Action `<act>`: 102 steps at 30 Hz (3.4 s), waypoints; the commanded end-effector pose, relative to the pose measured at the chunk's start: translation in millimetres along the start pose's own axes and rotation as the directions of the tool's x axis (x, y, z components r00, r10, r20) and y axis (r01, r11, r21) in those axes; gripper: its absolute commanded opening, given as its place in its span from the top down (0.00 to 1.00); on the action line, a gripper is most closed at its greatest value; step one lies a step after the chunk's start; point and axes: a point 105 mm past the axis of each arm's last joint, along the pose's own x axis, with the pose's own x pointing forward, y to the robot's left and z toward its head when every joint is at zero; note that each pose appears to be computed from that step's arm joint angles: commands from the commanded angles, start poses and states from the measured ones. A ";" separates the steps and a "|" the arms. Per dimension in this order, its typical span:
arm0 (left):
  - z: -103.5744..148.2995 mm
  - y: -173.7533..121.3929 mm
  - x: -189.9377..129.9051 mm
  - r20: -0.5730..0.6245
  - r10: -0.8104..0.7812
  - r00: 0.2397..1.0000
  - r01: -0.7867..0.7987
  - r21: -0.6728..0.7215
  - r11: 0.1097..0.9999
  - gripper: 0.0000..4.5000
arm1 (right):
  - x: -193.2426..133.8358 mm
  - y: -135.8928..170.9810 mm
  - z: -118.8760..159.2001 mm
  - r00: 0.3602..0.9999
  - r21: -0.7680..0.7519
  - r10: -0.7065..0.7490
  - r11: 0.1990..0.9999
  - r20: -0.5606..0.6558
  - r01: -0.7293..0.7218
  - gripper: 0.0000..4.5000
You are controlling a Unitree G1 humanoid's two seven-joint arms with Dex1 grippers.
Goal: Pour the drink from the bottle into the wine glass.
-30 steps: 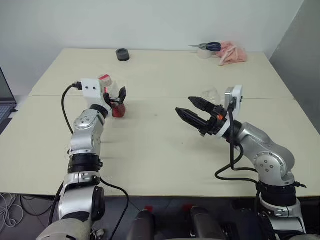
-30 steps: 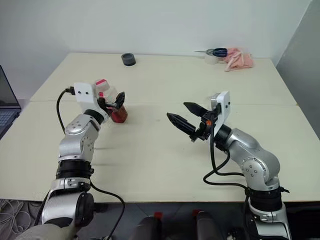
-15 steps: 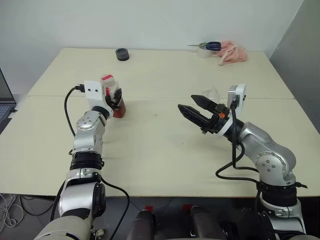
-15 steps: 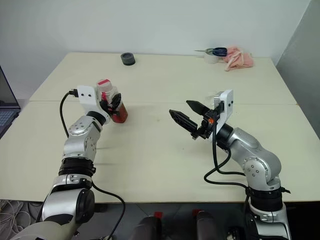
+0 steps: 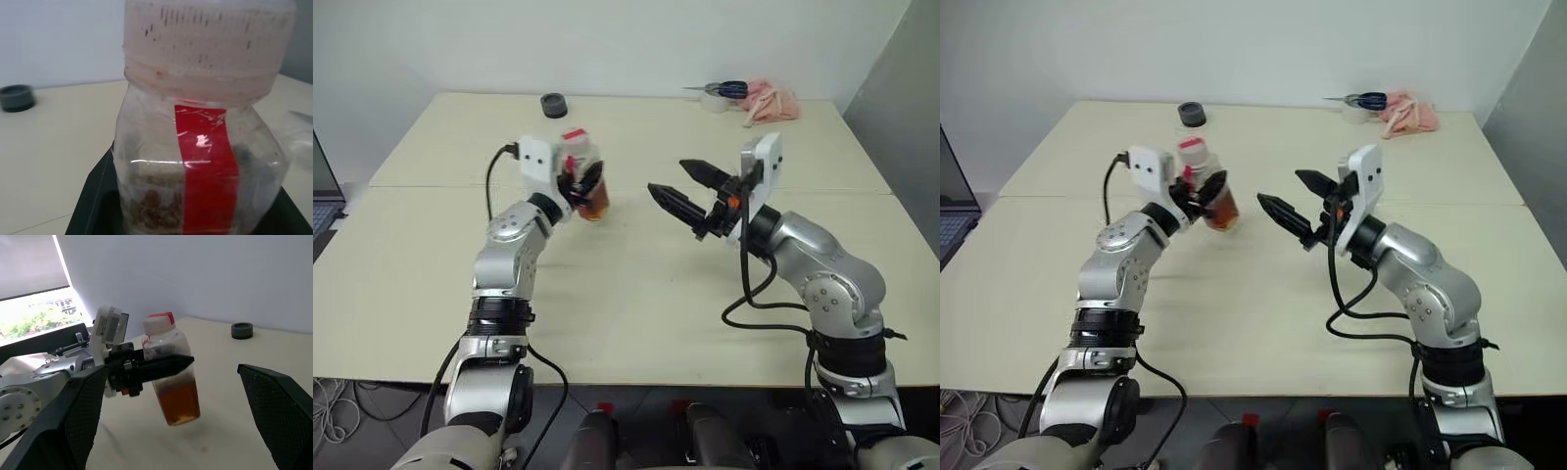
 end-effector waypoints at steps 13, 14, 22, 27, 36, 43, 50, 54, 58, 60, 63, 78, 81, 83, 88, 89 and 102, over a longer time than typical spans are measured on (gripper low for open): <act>12.4 -39.1 -8.4 -0.012 -0.214 0.977 0.214 -0.005 0.977 0.60 | 4.2 -1.8 9.6 0.999 -0.039 -0.008 0.999 0.044 0.009 0.00; 11.8 -39.8 -8.9 -0.014 -0.216 0.976 0.216 -0.002 0.976 0.60 | 3.9 -1.8 9.3 0.999 -0.040 -0.008 0.999 0.043 0.009 0.00; 7.5 -47.7 -14.0 -0.035 -0.255 0.966 0.255 0.003 0.967 0.60 | 5.3 -0.8 10.3 0.999 -0.042 0.000 0.999 0.047 0.002 0.00; 4.8 -51.2 -16.3 -0.046 -0.267 0.962 0.268 -0.002 0.964 0.60 | 7.6 1.4 12.8 0.999 -0.042 0.005 0.999 0.054 -0.003 0.00; -1.1 -41.6 -15.6 -0.059 -0.211 0.976 0.211 0.001 0.977 0.60 | 9.2 1.1 16.4 0.998 -0.051 -0.003 0.999 0.065 0.007 0.00; -11.8 37.7 -31.0 -0.051 0.277 0.960 -0.274 0.063 0.960 0.60 | -1.2 -6.4 8.5 0.997 -0.046 -0.057 0.997 0.045 0.059 0.00; -19.7 50.1 -43.2 -0.017 0.431 0.902 -0.431 0.020 0.902 0.60 | -4.9 -7.0 7.4 0.996 -0.035 -0.074 0.996 0.044 0.076 0.00; -23.2 58.5 -48.7 -0.016 0.484 0.875 -0.484 0.032 0.875 0.60 | -4.8 -7.0 6.9 0.997 -0.035 -0.072 0.997 0.040 0.073 0.00; -26.4 62.3 -50.4 -0.013 0.501 0.866 -0.500 0.048 0.865 0.60 | -4.5 -7.2 6.1 0.997 -0.035 -0.069 0.997 0.036 0.070 0.00; -29.1 63.7 -51.2 -0.016 0.507 0.862 -0.505 0.047 0.862 0.60 | -4.4 -7.2 5.2 0.997 -0.036 -0.067 0.997 0.032 0.068 0.00; -31.5 63.9 -52.4 -0.017 0.513 0.858 -0.511 0.044 0.858 0.39 | -5.1 -7.1 4.8 0.997 -0.037 -0.067 0.997 0.029 0.068 0.00; -24.8 53.4 -49.4 0.014 0.481 0.877 -0.481 0.059 0.875 0.01 | -6.3 -7.2 3.9 0.997 -0.035 -0.070 0.997 0.024 0.070 0.00; -21.1 52.2 -49.1 0.028 0.467 0.884 -0.467 0.094 0.879 0.01 | -6.3 -7.2 3.3 0.997 -0.034 -0.070 0.997 0.023 0.071 0.00; -17.6 50.8 -48.2 0.041 0.460 0.887 -0.462 0.103 0.881 0.01 | -6.6 -7.2 3.0 0.997 -0.033 -0.071 0.997 0.023 0.071 0.00; -11.2 47.3 -45.4 0.066 0.446 0.893 -0.451 0.128 0.884 0.01 | -6.3 -7.2 2.2 0.997 -0.030 -0.073 0.997 0.023 0.073 0.00; -10.7 46.9 -45.2 0.069 0.445 0.893 -0.450 0.130 0.883 0.01 | -6.3 -7.2 2.1 0.997 -0.030 -0.073 0.997 0.023 0.074 0.00; -15.1 48.0 -46.4 0.054 0.450 0.891 -0.453 0.131 0.882 0.10 | -6.6 -7.6 1.7 0.997 -0.027 -0.078 0.997 0.022 0.079 0.00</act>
